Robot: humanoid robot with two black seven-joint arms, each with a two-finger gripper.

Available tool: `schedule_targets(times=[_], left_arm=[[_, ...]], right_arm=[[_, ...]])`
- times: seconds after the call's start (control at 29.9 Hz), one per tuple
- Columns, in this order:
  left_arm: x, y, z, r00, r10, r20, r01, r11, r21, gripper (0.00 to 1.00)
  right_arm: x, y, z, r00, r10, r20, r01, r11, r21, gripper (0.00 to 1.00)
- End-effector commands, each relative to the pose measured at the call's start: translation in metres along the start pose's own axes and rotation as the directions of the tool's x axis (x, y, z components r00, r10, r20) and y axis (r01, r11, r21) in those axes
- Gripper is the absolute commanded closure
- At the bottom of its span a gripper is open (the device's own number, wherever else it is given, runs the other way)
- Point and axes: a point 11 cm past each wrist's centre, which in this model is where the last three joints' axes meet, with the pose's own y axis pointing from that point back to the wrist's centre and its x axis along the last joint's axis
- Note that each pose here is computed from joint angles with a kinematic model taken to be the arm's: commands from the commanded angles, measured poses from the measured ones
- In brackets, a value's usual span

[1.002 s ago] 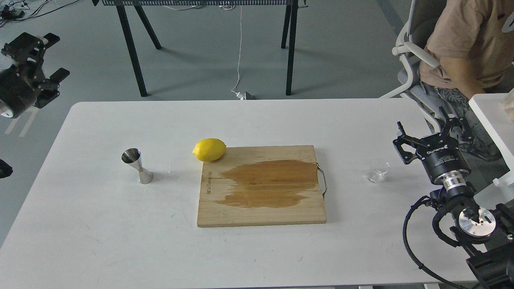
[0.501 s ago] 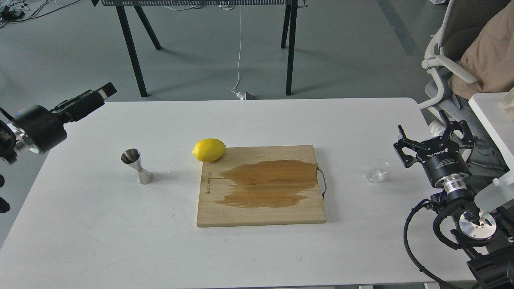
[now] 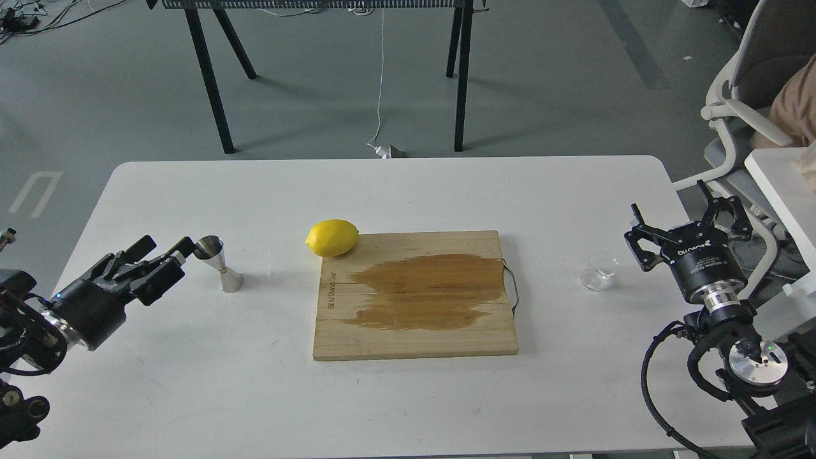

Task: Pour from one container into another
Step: 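Move the left gripper down toward the metal jigger, then close the left gripper around the metal jigger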

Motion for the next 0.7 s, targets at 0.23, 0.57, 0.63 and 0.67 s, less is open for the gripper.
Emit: schedule_targets(times=[0.23,0.57,0.63,0.67], left_arm=[[-0.053,-0.003,-0.015,0.999,-0.044,-0.026,0.046,0.996,0.079,0.01],[-0.066,-0.021,-0.016,0.998,-0.062,-0.024,0.064,0.994,0.087,0.01],[-0.065,-0.027,-0.015,0.998,-0.062,-0.022,0.064,0.994,0.084,0.01],[-0.065,-0.03,-0.015,0.998,-0.062,-0.022,0.064,0.995,0.083,0.01]], right_arm=[[0.001,0.002,0.002,1.0,0.002,0.001,-0.002,1.0,-0.006,0.01],[0.0,0.002,0.003,1.0,-0.001,0.002,0.001,1.0,-0.01,0.01],[0.0,0.002,0.004,1.0,-0.001,0.003,0.001,1.0,-0.01,0.01],[0.0,0.002,0.003,1.0,0.0,0.001,0.0,1.0,-0.01,0.01]])
